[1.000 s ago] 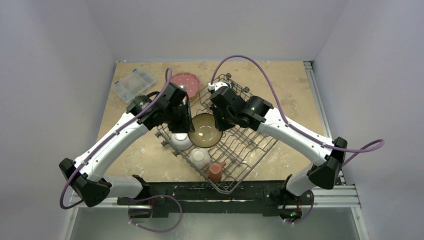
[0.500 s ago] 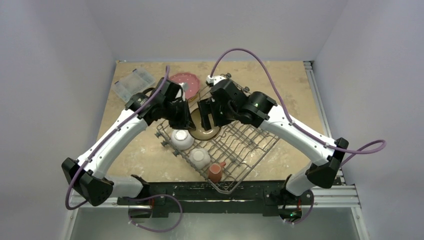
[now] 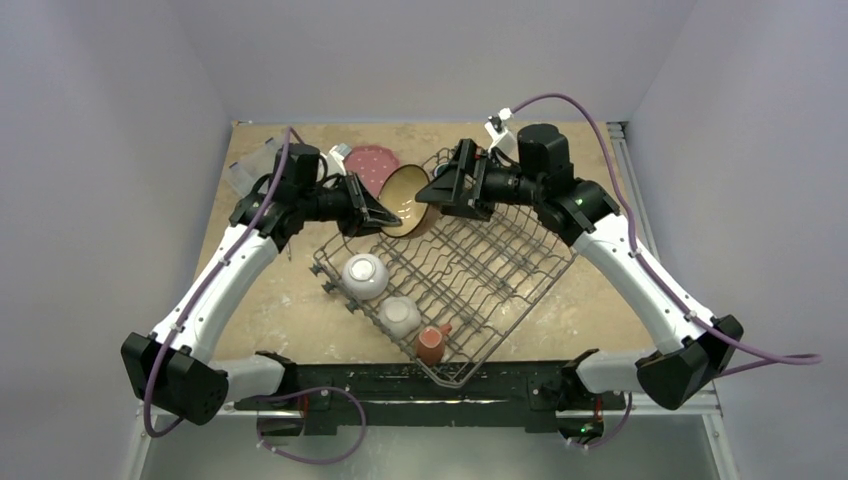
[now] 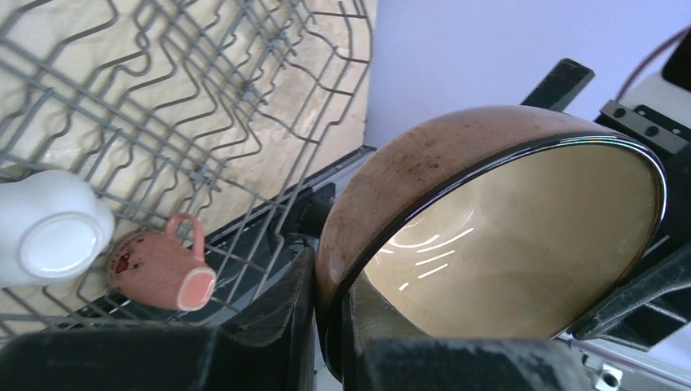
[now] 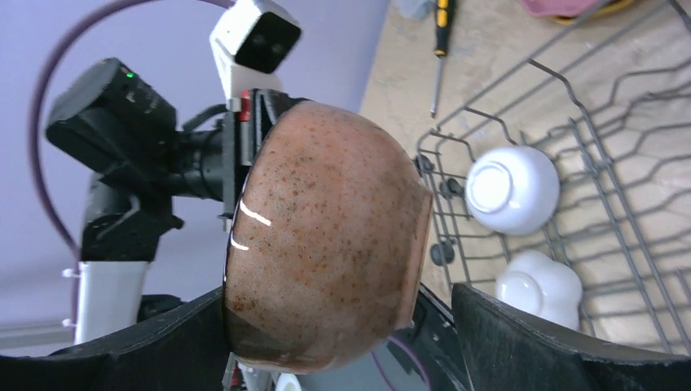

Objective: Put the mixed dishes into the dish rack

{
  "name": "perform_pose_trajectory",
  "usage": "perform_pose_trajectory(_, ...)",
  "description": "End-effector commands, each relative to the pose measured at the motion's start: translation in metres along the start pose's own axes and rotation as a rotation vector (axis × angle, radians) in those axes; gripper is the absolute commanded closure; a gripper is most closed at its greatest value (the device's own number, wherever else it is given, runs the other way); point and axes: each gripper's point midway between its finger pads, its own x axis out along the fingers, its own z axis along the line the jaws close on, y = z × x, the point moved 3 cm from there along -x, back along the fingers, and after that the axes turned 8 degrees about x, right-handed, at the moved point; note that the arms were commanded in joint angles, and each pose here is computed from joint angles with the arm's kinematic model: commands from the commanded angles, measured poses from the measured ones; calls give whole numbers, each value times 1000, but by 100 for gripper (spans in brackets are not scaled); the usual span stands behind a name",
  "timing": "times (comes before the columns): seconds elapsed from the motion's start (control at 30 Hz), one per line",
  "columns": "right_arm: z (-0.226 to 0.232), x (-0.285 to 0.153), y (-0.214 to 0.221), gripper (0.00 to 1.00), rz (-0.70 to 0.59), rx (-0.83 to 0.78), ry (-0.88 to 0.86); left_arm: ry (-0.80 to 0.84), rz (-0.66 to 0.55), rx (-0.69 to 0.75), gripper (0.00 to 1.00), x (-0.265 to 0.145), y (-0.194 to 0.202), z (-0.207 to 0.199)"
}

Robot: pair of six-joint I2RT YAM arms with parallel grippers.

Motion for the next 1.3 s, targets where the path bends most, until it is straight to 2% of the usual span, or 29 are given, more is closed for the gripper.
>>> perform_pose_trajectory(0.0, 34, -9, -5, 4, 28, -9, -165, 268, -4, 56, 100, -27, -8, -59)
perform_pose_trajectory(0.4, 37, -14, -12, 35, 21, -20, -193, 276, -16, 31, 100, -23, -17, -61)
perform_pose_trajectory(0.47, 35, -13, -11, 34, 30, -22, -189, 275, -20, 30, 100, -22, -18, -61)
perform_pose_trajectory(0.6, 35, -14, -9, 22, 40, -35, -182, 261, -32, 28, 100, -21, -19, -58)
perform_pose_trajectory(0.7, 35, -14, -8, 18, 49, -42, -185, 246, -42, 25, 100, -20, -20, -55)
perform_pose_trajectory(0.97, 32, -9, -6, 16, 88, -34, -195, 228, -55, 11, 100, -17, -18, -48)
perform_pose_trajectory(1.2, 30, -1, -7, 38, 115, -22, -200, 214, -69, 10, 100, -18, -19, -46)
perform_pose_trajectory(1.27, 29, 1, -8, 49, 120, -20, -199, 214, -68, 5, 100, -17, -20, -46)
